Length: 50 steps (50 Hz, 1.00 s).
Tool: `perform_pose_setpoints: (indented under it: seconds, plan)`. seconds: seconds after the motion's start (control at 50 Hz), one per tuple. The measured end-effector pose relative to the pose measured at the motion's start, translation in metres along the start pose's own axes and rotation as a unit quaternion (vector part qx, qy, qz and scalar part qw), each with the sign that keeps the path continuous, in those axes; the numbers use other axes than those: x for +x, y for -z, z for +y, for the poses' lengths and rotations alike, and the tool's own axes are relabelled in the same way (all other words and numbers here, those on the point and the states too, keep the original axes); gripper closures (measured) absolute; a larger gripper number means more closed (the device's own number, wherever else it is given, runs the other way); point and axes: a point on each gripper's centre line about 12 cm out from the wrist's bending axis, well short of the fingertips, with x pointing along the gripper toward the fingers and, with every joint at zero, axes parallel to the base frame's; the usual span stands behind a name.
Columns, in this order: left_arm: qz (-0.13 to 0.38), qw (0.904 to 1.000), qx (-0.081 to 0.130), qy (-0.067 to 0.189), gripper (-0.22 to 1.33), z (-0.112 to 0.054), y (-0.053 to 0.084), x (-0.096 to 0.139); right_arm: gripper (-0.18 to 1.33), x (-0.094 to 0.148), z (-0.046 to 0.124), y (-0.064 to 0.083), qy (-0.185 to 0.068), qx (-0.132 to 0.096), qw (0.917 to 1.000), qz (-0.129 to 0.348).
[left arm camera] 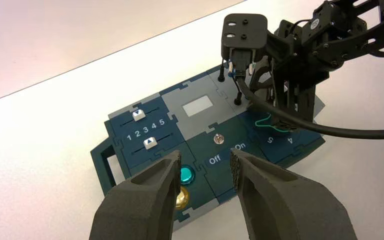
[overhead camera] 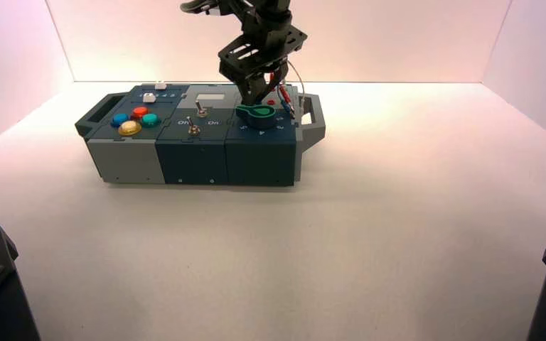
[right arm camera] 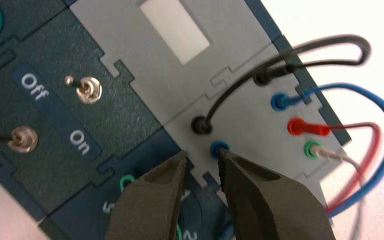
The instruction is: Insert the black wire.
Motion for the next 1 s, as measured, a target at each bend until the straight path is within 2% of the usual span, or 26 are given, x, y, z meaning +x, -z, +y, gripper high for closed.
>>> perform_pose_setpoints:
  seconds: [0.18, 0.38, 0.48, 0.68, 0.86, 1.0]
  plan:
    - [0.0, 1.0, -0.001, 0.0, 0.09, 0.0, 0.0, 0.0, 0.41, -0.019, 0.008, -0.007, -0.006, 0.0, 0.9999, -0.01]
    - [0.001, 1.0, 0.0, 0.0, 0.09, 0.0, 0.0, 0.0, 0.41, -0.036, 0.039, -0.017, -0.028, -0.015, 0.9992, -0.023]
    - [0.001, 1.0, 0.0, 0.0, 0.09, 0.0, 0.0, 0.0, 0.41, -0.043, 0.044, -0.019, -0.036, -0.012, 0.9989, -0.029]
    - [0.0, 1.0, -0.001, 0.0, 0.09, 0.0, 0.0, 0.0, 0.4, -0.057, 0.039, -0.019, -0.036, -0.003, 0.9987, -0.036]
    - [0.0, 1.0, 0.0, 0.0, 0.09, 0.0, 0.0, 0.0, 0.4, -0.062, 0.04, -0.011, -0.036, -0.006, 0.999, -0.027]
    - [0.0, 1.0, -0.001, 0.0, 0.09, 0.0, 0.0, 0.0, 0.4, -0.063, 0.035, -0.003, -0.023, -0.018, 0.9994, -0.02]
